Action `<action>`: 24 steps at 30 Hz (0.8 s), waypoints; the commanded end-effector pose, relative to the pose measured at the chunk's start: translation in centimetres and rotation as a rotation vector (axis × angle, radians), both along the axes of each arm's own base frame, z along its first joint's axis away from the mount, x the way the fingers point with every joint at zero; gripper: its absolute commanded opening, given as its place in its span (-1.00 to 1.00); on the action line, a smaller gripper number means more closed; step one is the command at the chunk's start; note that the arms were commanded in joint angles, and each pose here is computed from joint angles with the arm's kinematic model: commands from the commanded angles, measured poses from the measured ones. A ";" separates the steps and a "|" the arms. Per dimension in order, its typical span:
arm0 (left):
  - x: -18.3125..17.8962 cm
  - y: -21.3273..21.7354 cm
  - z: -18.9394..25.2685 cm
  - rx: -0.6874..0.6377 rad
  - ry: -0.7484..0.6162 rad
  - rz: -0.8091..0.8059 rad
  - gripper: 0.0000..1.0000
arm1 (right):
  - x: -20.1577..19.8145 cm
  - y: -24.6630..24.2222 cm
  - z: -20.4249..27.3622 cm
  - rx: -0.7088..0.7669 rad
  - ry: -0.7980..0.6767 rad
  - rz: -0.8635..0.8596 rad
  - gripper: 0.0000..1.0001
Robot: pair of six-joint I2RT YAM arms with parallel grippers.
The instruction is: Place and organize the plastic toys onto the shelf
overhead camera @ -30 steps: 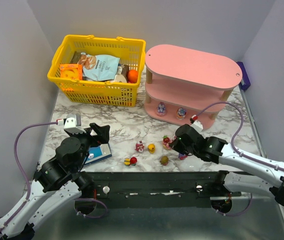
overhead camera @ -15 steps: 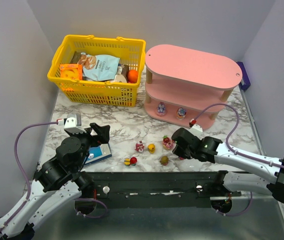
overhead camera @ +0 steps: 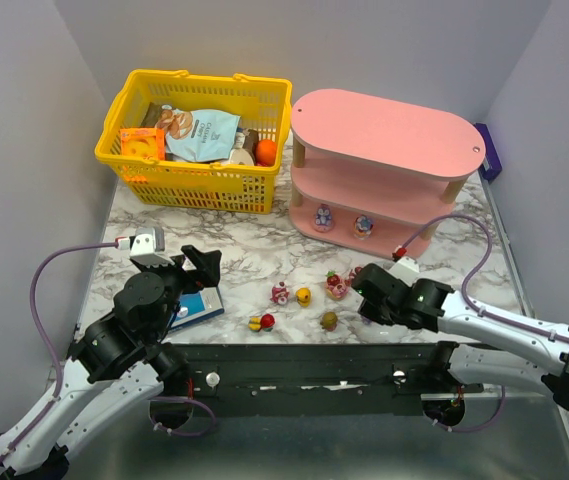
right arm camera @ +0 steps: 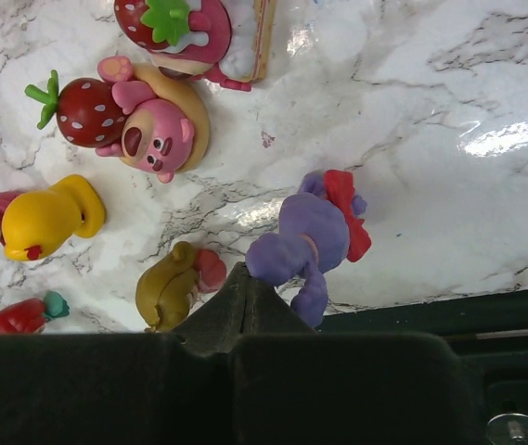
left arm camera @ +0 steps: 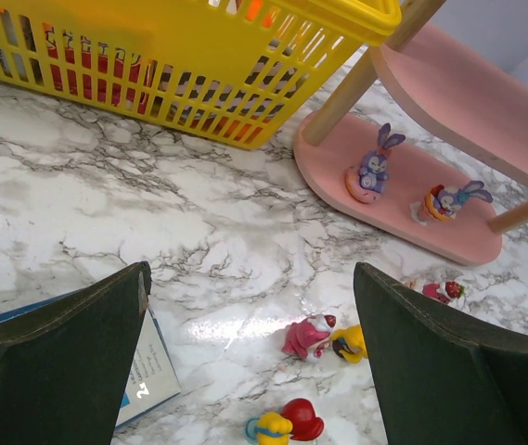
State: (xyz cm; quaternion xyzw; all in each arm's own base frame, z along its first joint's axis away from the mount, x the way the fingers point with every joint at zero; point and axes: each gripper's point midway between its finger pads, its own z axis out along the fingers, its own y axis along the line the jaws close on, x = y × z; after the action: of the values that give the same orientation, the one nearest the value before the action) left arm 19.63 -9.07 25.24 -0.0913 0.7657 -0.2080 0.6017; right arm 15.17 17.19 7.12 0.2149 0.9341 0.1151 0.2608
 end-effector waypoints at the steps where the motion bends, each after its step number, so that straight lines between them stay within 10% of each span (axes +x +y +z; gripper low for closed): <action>1: 0.1 -0.2 0.1 -0.016 -0.008 -0.002 0.98 | -0.4 -2.1 -0.6 -0.063 -0.003 -0.042 -0.99; 15: 0.2 -0.3 -0.1 -0.013 -0.003 -0.003 0.98 | -0.7 -0.8 1.4 0.020 -0.045 0.061 -0.90; 24: 0.1 -0.2 0.1 -0.018 -0.007 -0.003 0.98 | -0.9 1.3 4.2 0.188 -0.076 0.091 -0.16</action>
State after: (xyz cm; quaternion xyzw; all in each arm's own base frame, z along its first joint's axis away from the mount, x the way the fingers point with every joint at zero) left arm 19.64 -9.09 25.14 -0.0910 0.7664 -0.2076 0.6011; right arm 14.08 17.43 9.26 0.1860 0.9298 0.1790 0.2625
